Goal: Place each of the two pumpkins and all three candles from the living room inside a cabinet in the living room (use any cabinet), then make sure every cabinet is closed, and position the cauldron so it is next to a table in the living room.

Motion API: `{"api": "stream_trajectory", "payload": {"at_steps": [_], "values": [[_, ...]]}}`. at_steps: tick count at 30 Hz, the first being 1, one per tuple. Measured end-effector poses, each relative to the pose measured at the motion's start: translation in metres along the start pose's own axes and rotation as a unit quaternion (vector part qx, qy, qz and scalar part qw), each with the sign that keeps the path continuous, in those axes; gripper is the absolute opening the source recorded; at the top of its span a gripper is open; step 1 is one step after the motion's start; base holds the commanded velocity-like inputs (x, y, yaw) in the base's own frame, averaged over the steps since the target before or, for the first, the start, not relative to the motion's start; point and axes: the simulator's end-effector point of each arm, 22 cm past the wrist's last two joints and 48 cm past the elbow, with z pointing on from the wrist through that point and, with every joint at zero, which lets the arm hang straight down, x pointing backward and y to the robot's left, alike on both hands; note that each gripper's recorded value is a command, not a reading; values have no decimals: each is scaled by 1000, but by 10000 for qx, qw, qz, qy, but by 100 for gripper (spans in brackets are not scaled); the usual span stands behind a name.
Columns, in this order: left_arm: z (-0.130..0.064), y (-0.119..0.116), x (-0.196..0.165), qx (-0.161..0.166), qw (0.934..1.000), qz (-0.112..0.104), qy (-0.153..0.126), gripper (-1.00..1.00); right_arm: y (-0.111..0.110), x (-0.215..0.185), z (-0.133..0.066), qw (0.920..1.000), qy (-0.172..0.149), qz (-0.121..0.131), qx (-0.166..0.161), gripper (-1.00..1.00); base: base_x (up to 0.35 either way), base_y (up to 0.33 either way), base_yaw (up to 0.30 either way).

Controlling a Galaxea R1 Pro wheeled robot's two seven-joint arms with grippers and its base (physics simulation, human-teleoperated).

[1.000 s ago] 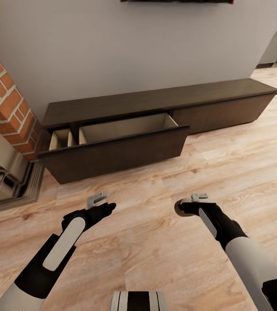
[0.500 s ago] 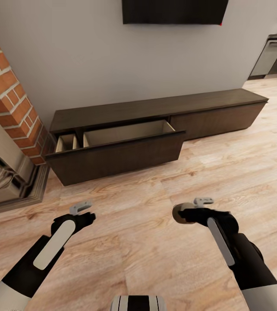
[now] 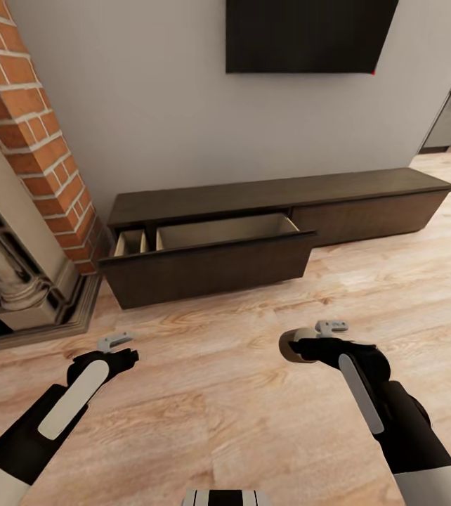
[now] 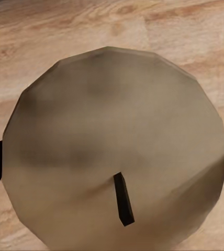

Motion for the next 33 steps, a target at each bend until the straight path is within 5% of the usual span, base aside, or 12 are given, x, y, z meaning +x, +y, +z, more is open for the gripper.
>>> {"api": "stream_trajectory", "payload": {"at_steps": [13,15,33], "values": [[-15,42,-9,-293,9994,34,-180,100,6,-22,-27,9996,-285,-41,-20,-100,0,0,241],[-17,52,-13,-353,9989,-99,-299,100,7,-25,-30,9995,-317,-53,-10,-100,0,0,279],[-24,73,10,-496,9980,-268,-294,100,14,-45,-53,9983,-583,-84,-49,-100,0,0,132]]}}
